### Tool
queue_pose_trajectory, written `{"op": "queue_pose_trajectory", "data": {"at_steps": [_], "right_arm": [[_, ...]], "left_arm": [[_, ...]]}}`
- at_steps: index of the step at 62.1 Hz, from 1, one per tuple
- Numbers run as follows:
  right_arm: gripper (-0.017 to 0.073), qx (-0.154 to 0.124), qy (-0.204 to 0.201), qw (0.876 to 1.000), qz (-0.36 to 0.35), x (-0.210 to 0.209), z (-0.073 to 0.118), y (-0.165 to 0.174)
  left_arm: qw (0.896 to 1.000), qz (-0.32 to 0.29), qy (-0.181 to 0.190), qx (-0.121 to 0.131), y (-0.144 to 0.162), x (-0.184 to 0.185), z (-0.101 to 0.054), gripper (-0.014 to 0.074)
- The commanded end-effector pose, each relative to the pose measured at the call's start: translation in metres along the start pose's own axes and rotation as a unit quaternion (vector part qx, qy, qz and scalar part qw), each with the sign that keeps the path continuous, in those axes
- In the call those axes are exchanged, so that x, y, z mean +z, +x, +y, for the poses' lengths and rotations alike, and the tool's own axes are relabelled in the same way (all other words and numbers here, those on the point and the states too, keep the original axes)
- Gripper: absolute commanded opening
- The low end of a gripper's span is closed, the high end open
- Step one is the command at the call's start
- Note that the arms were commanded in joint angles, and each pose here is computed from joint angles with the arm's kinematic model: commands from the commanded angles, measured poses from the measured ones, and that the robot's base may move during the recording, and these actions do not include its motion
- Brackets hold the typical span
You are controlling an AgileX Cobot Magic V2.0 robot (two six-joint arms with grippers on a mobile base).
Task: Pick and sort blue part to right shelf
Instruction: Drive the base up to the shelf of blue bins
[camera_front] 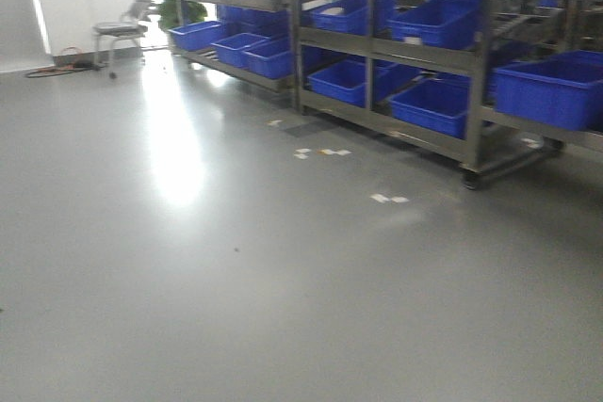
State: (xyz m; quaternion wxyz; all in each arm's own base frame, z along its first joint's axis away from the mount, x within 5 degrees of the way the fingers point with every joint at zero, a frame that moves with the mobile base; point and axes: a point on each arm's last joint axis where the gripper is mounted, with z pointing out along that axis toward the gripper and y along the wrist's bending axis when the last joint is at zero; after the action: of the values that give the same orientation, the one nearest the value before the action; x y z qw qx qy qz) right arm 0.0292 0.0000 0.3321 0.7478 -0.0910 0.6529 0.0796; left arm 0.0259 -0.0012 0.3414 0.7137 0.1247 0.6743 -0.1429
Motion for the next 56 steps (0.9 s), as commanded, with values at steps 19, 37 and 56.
{"op": "queue_pose_trajectory", "data": {"at_steps": [19, 37, 56], "right_arm": [[0.0225, -0.012, -0.009, 0.999, -0.049, 0.0001, 0.0014, -0.0161], [0.0225, -0.012, -0.009, 0.999, -0.049, 0.0001, 0.0014, -0.0161], [0.0225, -0.012, -0.009, 0.999, -0.049, 0.0001, 0.0014, -0.0161]], "left_arm": [[0.999, -0.046, 0.009, -0.003, -0.0152, -0.0006, -0.0018, 0.0294], [0.999, -0.046, 0.009, -0.003, -0.0152, -0.0006, -0.0018, 0.0294], [0.999, -0.046, 0.009, -0.003, -0.0152, -0.0006, -0.0018, 0.0294]]}}
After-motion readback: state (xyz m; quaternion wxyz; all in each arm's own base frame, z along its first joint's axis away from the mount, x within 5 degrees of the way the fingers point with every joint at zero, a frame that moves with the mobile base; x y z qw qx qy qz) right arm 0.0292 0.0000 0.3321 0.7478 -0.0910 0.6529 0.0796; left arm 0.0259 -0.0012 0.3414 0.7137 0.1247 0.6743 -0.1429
